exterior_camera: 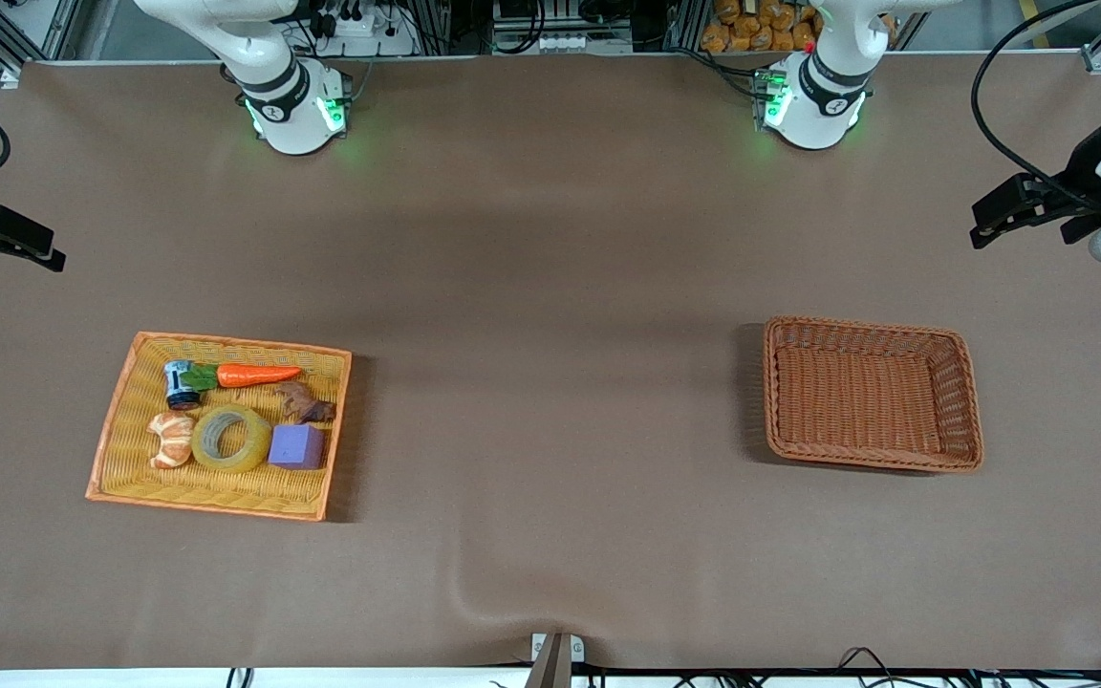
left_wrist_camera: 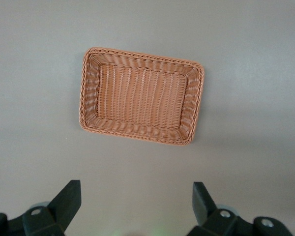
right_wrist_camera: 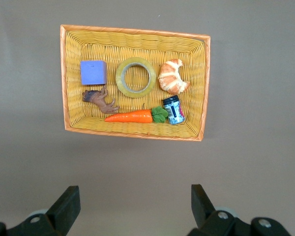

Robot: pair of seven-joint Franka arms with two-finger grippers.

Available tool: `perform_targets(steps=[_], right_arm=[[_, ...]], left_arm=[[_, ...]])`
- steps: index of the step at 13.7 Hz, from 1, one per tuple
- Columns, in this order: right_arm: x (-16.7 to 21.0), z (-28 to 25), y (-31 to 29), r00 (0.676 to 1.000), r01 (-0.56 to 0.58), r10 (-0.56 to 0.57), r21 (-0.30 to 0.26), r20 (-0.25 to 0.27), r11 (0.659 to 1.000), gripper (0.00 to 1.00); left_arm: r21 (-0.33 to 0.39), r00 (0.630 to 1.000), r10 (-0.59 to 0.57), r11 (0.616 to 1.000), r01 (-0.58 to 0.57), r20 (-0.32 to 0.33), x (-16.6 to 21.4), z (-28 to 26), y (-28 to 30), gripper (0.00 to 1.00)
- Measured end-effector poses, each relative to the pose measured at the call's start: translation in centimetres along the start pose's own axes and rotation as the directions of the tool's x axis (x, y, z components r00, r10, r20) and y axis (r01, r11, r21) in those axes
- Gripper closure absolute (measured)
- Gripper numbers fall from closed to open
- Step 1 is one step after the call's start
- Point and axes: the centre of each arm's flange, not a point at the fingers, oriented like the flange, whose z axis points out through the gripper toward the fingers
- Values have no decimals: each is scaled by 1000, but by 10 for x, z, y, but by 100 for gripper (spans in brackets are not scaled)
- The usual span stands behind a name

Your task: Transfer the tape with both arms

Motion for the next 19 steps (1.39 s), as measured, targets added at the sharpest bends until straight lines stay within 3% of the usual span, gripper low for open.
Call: perform_targets(steps=[4, 8, 10, 12, 14, 16, 19], right_arm=[[4, 7, -14, 1000, 25, -25, 0, -3, 1000, 0], [34, 77, -74, 992, 117, -116, 22, -51, 993, 0], [48, 133, -105, 985, 168, -167, 15, -31, 986, 0], [57, 189, -111, 976, 218, -218, 13, 24, 976, 0], [70, 241, -104, 952, 304, -304, 14, 33, 953, 0], [86, 287, -86, 924, 382, -382, 28, 11, 924, 0], [101, 335, -73, 836, 549, -549, 30, -9, 836, 0]], left_arm=[[0, 1000, 0, 1000, 0, 0, 0, 0, 0, 0], [0, 1000, 0, 1000, 0, 1, 1, 0, -1, 0], [0, 1000, 0, 1000, 0, 2, 1, 1, -1, 0], [0, 1000, 1, 1000, -1, 5, 1, 2, -1, 0], [1, 1000, 1, 1000, -1, 10, 2, 4, -1, 0], [1, 1000, 1, 1000, -1, 13, 2, 4, -1, 0], [1, 1000, 1, 1000, -1, 13, 2, 4, -1, 0]])
